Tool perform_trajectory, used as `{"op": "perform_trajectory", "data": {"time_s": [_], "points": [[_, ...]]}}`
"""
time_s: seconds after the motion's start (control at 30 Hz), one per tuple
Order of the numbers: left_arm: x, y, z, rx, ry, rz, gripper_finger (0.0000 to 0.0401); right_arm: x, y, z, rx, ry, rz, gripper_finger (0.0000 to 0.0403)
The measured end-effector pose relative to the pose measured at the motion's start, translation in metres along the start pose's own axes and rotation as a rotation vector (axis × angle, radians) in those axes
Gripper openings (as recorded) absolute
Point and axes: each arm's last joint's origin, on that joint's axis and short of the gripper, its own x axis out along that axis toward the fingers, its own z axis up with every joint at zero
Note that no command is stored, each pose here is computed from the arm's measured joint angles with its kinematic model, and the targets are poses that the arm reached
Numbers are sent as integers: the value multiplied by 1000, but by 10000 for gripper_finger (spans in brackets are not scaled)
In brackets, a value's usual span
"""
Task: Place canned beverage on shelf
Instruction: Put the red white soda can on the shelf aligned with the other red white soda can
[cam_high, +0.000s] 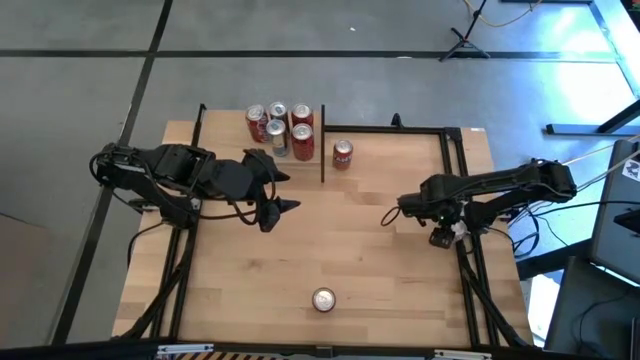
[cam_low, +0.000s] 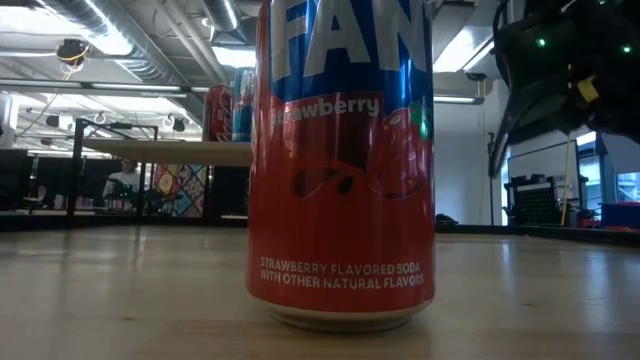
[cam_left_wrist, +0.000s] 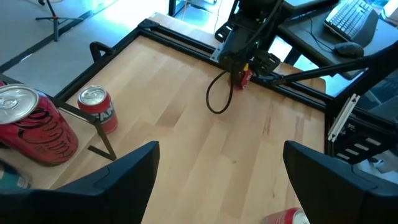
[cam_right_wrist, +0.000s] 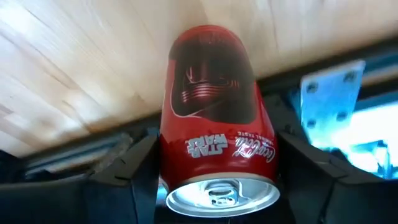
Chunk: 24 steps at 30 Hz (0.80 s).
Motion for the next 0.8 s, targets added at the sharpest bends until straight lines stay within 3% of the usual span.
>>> {"op": "perform_trajectory", "data": {"time_s": [0.17,0.37,0.57,0.8], "points": [[0,0,-4,48,64,-39,330,-27,7,3,-32,-119,42,244],[-5,3,-22,127,209,21,330,-75,22,18,-47,-333,114,244],[-14,4,-43,172,269,11,330,-120,49,67,-77,-438,91,244],[-34,20,-89,110,296,-13,330,-141,80,136,-117,-387,64,244]]}}
